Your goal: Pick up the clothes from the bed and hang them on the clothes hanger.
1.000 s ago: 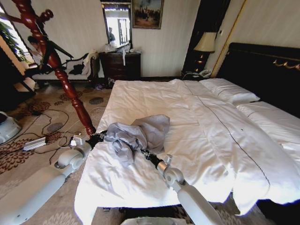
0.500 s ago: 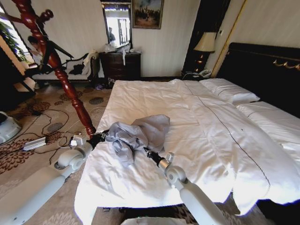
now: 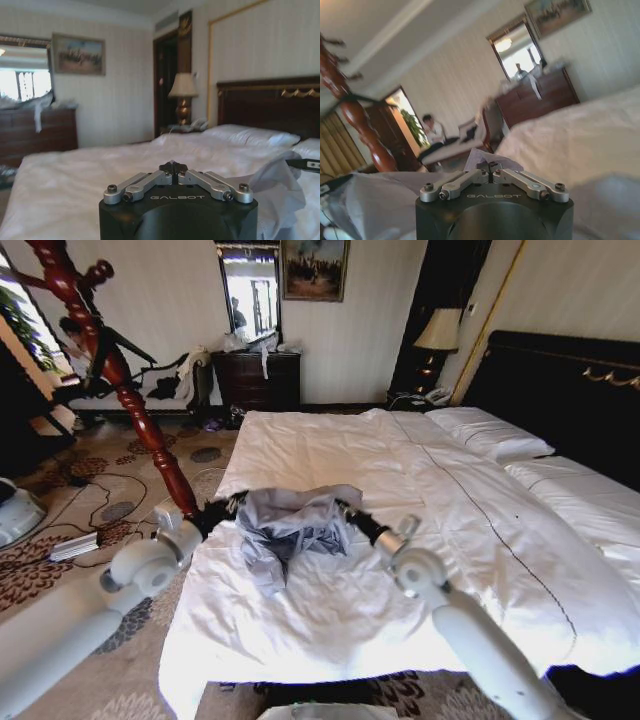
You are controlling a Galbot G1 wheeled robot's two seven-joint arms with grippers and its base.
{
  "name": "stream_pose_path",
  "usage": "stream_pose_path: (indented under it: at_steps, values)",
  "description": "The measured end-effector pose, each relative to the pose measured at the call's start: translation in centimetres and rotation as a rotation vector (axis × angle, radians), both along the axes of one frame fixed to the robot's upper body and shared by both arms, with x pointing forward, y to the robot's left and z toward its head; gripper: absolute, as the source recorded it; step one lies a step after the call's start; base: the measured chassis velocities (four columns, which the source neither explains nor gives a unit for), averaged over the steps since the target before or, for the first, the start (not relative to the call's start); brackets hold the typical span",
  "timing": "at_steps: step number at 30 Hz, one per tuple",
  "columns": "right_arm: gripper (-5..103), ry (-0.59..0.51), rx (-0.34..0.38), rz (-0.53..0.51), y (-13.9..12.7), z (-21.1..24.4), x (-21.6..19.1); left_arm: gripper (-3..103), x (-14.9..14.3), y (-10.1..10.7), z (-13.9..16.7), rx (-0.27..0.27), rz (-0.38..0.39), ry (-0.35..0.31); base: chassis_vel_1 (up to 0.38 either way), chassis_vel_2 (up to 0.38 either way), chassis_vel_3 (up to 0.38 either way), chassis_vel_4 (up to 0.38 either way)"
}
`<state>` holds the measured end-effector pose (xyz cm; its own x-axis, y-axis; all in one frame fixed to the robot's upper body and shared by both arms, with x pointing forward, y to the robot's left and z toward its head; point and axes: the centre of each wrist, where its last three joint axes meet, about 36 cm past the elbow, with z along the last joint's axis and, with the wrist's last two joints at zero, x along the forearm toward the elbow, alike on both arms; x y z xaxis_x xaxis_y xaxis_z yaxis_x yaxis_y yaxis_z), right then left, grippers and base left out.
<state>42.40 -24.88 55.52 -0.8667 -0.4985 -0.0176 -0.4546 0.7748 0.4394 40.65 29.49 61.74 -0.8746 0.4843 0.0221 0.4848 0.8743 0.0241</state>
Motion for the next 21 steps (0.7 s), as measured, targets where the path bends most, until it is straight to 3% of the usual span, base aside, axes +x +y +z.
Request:
stream_pose_path:
  at_steps: [5,7,12,21]
  values:
    - [0,-0.046,0.016,0.008,-1.5,3.8,-2.4,0,-2.3,-1.7,3.5,-0.033,-0.044,-0.047,0.000,0.000,0.000,0.000]
    - [0,-0.064,0.002,0.024,-2.1,6.3,-5.0,0,-4.4,-3.0,5.8,-0.046,-0.085,-0.072,0.000,0.000,0.000,0.000]
    - [0,-0.079,0.010,0.034,-2.3,8.7,-8.1,0,-6.6,-4.1,8.0,-0.061,-0.117,-0.101,0.000,0.000,0.000,0.000]
    - [0,-0.060,0.018,0.010,-3.1,10.5,-7.4,0,-5.1,-3.2,7.0,-0.117,-0.032,-0.054,0.000,0.000,0.000,0.000]
